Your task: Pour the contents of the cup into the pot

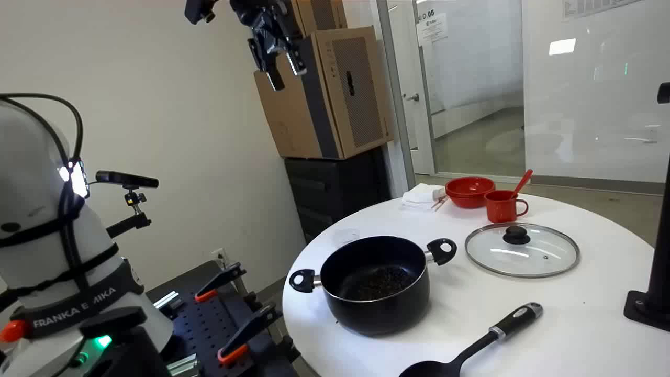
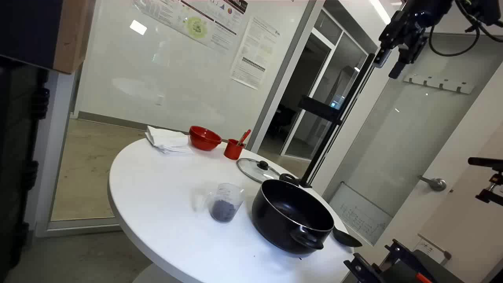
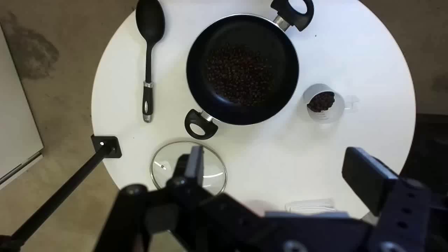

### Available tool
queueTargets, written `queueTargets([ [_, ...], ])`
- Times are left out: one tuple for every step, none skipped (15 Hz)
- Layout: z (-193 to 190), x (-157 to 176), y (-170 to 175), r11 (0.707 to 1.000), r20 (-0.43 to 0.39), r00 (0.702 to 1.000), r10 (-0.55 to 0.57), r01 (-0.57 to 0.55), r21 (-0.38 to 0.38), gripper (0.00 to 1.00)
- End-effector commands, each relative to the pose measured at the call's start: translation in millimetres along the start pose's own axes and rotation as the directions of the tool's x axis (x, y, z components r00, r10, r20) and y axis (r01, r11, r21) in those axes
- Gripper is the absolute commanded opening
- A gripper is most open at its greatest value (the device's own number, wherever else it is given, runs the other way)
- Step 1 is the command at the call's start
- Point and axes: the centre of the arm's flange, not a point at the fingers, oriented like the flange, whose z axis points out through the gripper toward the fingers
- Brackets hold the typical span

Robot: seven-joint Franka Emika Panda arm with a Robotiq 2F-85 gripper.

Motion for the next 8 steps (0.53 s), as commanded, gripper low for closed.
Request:
queueTargets([
  [0.0, 0.0, 0.0, 1.0, 0.0, 1.0, 0.0, 0.0, 0.0, 1.0],
  [0.0, 0.0, 0.0, 1.0, 0.0, 1.0, 0.0, 0.0, 0.0, 1.0],
  [0.0, 0.0, 0.0, 1.0, 0.0, 1.0, 0.0, 0.0, 0.0, 1.0],
  [0.0, 0.0, 0.0, 1.0, 0.0, 1.0, 0.0, 0.0, 0.0, 1.0],
  [0.0, 0.0, 0.0, 1.0, 0.0, 1.0, 0.0, 0.0, 0.0, 1.0],
  [0.0, 0.0, 0.0, 1.0, 0.0, 1.0, 0.0, 0.0, 0.0, 1.0],
  [0.0, 0.0, 0.0, 1.0, 0.0, 1.0, 0.0, 0.0, 0.0, 1.0],
  [5.5, 3.8, -3.4, 0.994, -0.059, 0.996, 0.071, -0.075, -0.074, 1.0],
])
